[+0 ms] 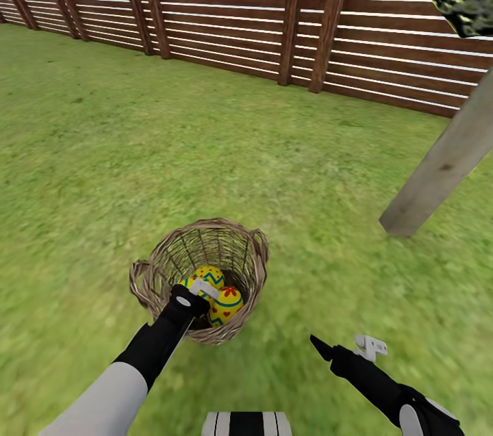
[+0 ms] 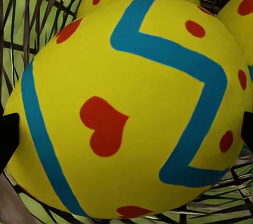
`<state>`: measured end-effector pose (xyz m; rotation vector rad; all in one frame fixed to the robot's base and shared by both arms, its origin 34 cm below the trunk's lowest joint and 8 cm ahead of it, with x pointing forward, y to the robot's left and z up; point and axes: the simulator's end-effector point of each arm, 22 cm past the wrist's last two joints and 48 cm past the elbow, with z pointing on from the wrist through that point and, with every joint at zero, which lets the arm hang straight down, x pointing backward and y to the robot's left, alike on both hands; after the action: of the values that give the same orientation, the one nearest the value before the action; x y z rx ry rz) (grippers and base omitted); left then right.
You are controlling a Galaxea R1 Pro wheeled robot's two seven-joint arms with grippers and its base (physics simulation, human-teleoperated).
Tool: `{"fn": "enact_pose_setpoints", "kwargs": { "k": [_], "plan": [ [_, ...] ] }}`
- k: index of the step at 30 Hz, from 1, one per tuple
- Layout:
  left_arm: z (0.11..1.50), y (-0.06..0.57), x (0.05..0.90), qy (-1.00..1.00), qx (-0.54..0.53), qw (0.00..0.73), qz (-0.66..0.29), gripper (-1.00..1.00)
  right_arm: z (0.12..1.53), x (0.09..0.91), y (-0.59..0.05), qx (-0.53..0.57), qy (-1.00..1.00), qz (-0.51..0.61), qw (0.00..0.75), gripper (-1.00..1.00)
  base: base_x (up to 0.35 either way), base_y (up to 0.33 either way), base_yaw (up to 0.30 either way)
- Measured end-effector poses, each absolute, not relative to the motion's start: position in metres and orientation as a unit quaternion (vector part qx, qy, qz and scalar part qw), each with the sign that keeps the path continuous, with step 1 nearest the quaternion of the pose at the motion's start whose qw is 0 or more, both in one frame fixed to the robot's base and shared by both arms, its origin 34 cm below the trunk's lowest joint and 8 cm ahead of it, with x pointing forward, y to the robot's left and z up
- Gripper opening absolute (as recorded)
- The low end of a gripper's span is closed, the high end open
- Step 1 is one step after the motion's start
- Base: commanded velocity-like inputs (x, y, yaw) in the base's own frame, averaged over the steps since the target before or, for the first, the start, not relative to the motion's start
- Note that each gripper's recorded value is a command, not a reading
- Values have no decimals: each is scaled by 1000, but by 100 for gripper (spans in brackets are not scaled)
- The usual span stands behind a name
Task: Take the three Easter eggs out of the wicker basket on the lawn in the garden, then place them on the lawn next to a single tree (choose any tree) so that all three eggs are next to the same tree and none are left in the basket.
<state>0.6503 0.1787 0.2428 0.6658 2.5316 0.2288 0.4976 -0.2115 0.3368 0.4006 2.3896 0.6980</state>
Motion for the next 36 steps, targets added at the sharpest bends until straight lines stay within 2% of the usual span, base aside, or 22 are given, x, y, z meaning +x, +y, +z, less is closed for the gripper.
{"fn": "enact_pose_setpoints", "kwargs": {
  "k": [4,5,36],
  "plan": [
    [243,179,651,932,244,255,84,100,337,498,-212,151,902,263,305,100,0,0,0],
    [243,179,651,932,244,255,84,-100,337,498,-212,151,902,263,305,100,0,0,0],
    [246,183,653,930,242,258,97,-100,337,498,-212,151,902,264,306,100,0,0,0]
  ]
}}
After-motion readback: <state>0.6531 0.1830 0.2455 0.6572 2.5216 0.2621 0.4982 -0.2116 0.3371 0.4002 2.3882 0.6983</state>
